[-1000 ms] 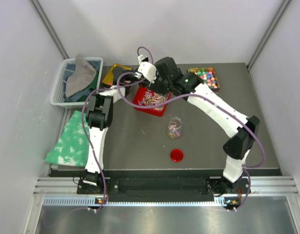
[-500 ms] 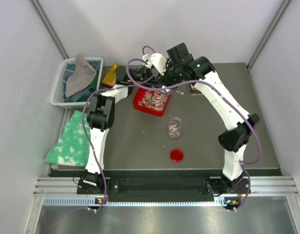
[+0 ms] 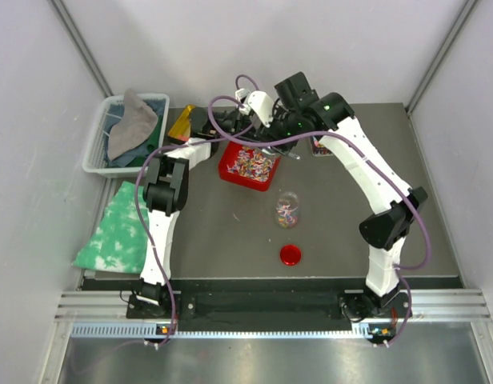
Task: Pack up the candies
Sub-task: Pick up the spatula from the storage box.
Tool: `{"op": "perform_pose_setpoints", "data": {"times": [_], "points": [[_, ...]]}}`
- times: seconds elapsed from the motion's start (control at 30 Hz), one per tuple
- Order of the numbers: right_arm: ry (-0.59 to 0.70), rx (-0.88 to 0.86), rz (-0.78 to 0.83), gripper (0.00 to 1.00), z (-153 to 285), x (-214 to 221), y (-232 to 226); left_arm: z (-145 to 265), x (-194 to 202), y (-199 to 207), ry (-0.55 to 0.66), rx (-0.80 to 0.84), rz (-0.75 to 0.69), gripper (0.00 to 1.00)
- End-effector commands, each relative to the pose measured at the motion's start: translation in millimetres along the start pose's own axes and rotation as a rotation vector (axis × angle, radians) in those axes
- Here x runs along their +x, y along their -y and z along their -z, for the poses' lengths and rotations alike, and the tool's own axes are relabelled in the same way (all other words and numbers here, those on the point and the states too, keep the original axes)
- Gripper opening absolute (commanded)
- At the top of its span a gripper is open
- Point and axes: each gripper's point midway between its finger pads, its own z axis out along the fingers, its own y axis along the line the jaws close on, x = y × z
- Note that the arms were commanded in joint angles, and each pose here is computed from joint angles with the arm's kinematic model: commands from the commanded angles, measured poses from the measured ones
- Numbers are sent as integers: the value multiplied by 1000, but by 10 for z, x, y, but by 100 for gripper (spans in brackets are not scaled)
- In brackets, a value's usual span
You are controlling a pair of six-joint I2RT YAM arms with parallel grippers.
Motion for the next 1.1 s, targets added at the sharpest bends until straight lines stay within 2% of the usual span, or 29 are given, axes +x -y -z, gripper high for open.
{"op": "perform_pose_setpoints", "data": {"times": [0.0, 0.27, 0.57, 1.07], "points": [[4, -51, -34, 53, 380, 87, -166, 114, 262, 283, -105, -81, -427, 0], [65, -83, -95, 52, 633, 34, -310, 115, 256, 252, -105, -81, -423, 0], [15, -58, -139, 47, 277, 212, -305, 119, 224, 287, -101, -82, -430, 0], [113, 134, -155, 34, 68, -15, 28, 113, 239, 275, -103, -81, -421, 0]]}}
